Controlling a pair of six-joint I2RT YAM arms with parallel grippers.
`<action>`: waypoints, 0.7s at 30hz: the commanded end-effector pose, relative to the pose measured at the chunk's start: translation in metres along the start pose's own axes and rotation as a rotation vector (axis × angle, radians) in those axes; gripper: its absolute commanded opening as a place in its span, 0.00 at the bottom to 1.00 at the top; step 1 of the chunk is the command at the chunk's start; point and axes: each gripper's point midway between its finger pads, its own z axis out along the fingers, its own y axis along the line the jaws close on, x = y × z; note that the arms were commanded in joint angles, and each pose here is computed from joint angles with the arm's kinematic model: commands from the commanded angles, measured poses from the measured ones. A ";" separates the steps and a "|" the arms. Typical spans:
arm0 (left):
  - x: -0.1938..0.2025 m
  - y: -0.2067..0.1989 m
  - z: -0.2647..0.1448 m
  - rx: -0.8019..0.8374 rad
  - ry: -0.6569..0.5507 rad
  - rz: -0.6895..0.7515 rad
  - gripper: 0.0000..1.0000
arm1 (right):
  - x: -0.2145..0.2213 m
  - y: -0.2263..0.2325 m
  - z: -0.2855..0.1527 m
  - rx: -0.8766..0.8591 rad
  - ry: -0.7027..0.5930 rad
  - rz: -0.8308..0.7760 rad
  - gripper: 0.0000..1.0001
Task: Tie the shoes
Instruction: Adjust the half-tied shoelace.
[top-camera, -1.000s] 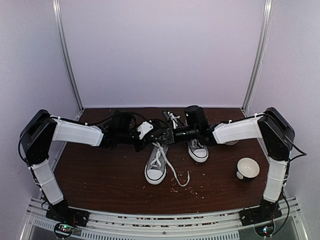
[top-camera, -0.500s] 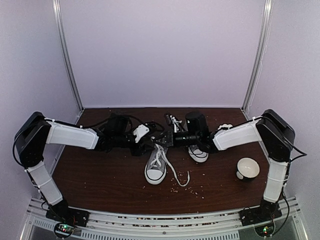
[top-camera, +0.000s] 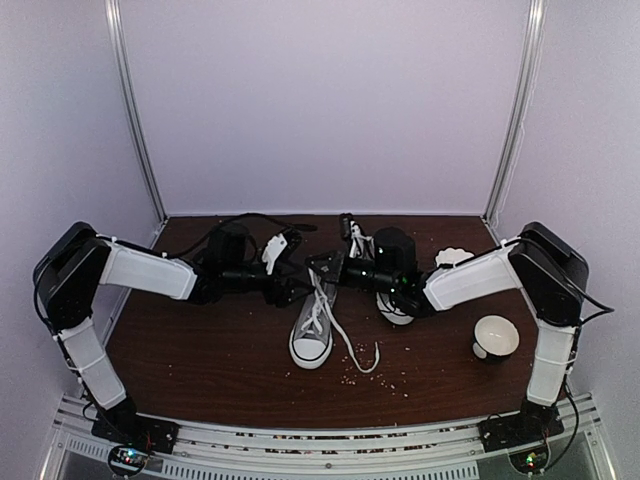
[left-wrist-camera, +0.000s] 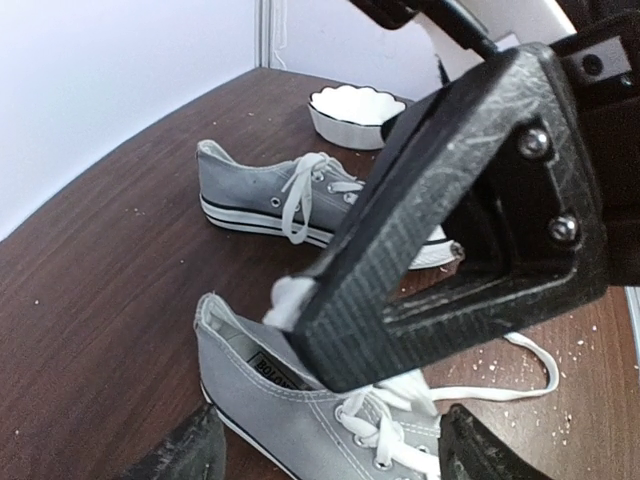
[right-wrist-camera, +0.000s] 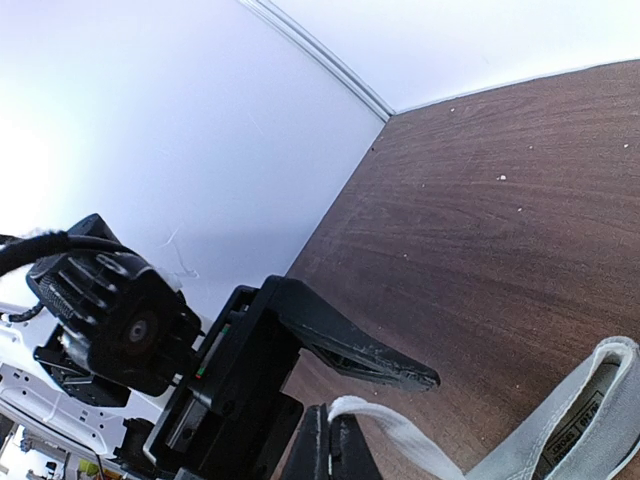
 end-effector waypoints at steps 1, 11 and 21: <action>-0.016 0.010 0.011 -0.005 -0.073 -0.064 0.73 | -0.002 -0.008 -0.003 0.022 -0.044 0.004 0.00; -0.007 0.006 0.029 0.075 -0.040 -0.033 0.53 | 0.000 -0.005 -0.002 -0.001 -0.032 0.007 0.00; -0.007 0.013 0.031 0.100 -0.051 -0.038 0.14 | -0.001 -0.001 -0.003 -0.018 -0.023 0.008 0.00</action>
